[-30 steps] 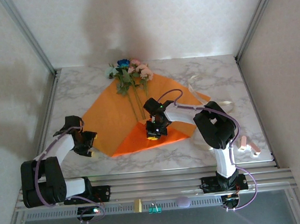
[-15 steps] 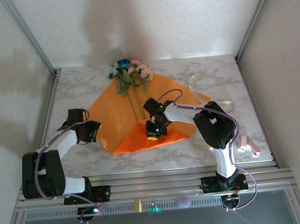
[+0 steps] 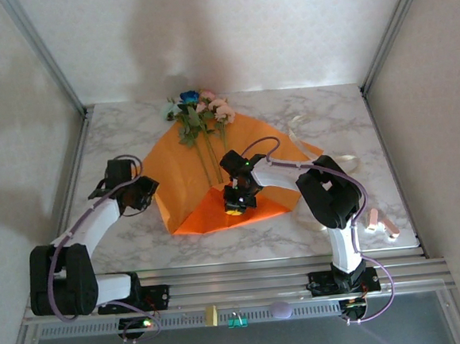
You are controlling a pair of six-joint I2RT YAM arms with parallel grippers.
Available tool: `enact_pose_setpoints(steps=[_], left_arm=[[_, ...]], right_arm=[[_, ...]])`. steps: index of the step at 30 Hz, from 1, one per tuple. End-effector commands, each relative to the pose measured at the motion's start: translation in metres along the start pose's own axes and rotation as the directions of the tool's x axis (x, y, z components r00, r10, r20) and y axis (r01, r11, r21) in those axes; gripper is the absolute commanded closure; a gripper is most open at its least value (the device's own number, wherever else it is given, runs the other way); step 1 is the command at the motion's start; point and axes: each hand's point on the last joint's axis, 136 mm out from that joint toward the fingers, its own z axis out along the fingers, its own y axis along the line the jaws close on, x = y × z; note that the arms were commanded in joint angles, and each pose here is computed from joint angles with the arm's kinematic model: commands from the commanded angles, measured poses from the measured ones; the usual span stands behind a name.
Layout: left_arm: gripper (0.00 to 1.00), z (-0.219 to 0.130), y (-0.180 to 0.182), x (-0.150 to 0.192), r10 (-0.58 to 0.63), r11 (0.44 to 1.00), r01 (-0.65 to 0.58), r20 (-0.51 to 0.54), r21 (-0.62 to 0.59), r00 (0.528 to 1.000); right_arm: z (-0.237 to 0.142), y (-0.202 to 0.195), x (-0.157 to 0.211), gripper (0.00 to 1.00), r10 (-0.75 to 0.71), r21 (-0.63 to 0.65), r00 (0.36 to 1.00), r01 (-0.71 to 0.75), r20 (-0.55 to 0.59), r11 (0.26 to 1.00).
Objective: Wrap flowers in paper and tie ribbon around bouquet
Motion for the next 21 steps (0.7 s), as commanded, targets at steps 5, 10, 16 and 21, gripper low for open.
enact_pose_setpoints(steps=[5, 10, 16, 21], left_arm=[[0.76, -0.023, 0.000, 0.016, 0.195, 0.973, -0.188, 0.039, -0.132, 0.980], [0.76, -0.030, -0.025, 0.026, 0.235, 0.972, -0.233, 0.043, -0.038, 0.971], [0.76, -0.038, -0.044, 0.029, 0.251, 0.968, -0.252, 0.046, 0.002, 0.967], [0.77, -0.043, -0.049, 0.031, 0.250, 0.968, -0.251, 0.048, 0.028, 0.967]], right_arm=[[0.008, -0.008, 0.001, 0.86, 0.031, 0.033, 0.999, -0.030, -0.026, 0.999], [-0.001, 0.009, -0.002, 0.84, -0.021, -0.013, 1.000, 0.021, 0.003, 1.000], [-0.005, 0.049, 0.002, 0.83, -0.087, -0.127, 0.996, 0.086, -0.005, 0.988], [0.006, 0.071, 0.013, 0.85, -0.120, -0.155, 0.992, 0.113, -0.038, 0.981]])
